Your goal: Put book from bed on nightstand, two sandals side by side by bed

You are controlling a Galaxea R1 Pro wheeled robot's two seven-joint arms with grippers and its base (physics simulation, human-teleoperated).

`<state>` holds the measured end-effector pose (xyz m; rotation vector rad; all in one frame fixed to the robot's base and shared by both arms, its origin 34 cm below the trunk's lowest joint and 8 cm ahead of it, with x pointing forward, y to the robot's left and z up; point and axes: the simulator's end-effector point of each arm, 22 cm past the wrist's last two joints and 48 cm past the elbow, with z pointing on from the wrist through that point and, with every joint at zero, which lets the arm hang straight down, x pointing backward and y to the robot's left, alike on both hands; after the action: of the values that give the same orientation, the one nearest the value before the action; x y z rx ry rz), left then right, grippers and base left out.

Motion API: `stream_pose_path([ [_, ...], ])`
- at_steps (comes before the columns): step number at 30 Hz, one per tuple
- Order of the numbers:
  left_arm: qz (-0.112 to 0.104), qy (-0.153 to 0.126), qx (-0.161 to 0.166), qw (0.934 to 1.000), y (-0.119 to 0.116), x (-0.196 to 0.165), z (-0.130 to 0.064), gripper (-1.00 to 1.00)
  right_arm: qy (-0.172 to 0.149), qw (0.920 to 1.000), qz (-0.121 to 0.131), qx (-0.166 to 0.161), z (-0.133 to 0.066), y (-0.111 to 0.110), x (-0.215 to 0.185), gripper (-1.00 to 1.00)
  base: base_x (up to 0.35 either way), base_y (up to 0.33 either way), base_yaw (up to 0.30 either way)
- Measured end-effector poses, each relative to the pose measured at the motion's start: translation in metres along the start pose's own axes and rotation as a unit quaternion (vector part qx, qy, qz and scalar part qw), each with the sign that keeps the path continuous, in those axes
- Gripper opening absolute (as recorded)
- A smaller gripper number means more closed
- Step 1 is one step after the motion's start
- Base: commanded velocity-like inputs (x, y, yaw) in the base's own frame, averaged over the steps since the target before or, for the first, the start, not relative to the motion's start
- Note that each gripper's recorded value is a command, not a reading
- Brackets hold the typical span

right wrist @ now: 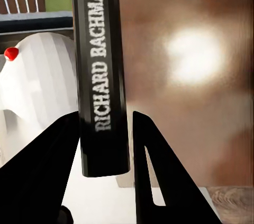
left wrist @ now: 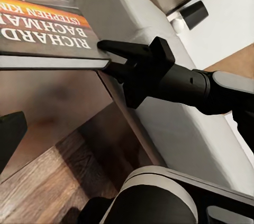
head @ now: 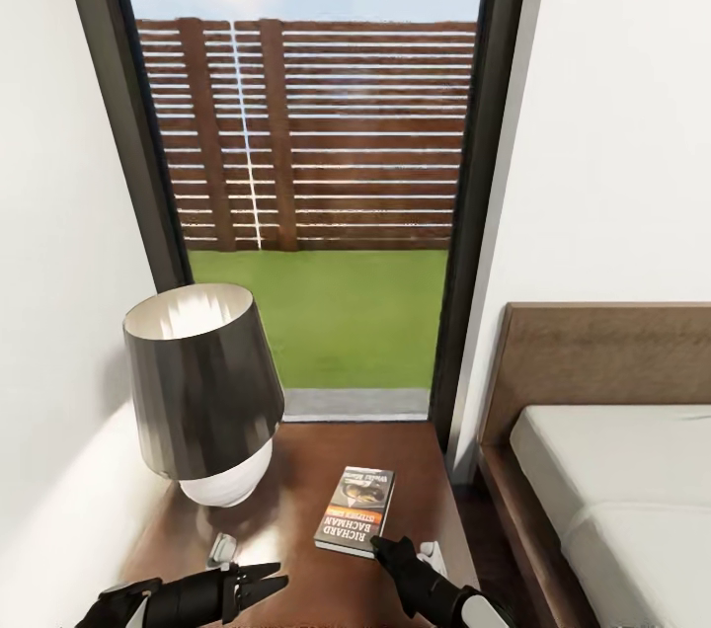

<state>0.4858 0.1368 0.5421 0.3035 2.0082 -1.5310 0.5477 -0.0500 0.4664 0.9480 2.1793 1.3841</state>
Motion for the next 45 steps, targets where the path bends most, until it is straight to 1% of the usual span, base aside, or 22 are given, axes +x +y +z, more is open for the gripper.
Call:
stream_pose_path([
  [8, 0.0, 0.0, 0.001, 1.0, 0.0, 0.0, 0.0, 1.0, 0.0, 1.0, 0.001, 0.0, 0.0, 0.0, 0.0, -1.0, 0.0, 0.0, 0.0],
  [26, 0.0, 0.0, 0.0, 1.0, 0.027, 0.029, 0.004, 1.0, 0.0, 1.0, 0.0, 0.0, 0.012, -0.038, 0.005, -1.0, 0.0, 0.0, 0.0],
  [33, -0.001, 0.0, 0.0, 1.0, 0.027, 0.03, 0.004, 1.0, 0.0, 1.0, 0.001, -0.001, 0.012, -0.037, 0.005, -1.0, 0.0, 0.0, 0.0],
  [39, 0.0, 0.0, 0.0, 1.0, 0.036, 0.04, 0.005, 1.0, 0.0, 1.0, 0.0, -0.001, 0.016, -0.05, 0.007, -1.0, 0.0, 0.0, 0.0],
  [45, -0.001, 0.0, 0.0, 1.0, 0.036, 0.04, 0.005, 1.0, 0.0, 1.0, 0.001, -0.001, 0.015, -0.05, 0.006, -1.0, 0.002, 0.0, 0.0],
])
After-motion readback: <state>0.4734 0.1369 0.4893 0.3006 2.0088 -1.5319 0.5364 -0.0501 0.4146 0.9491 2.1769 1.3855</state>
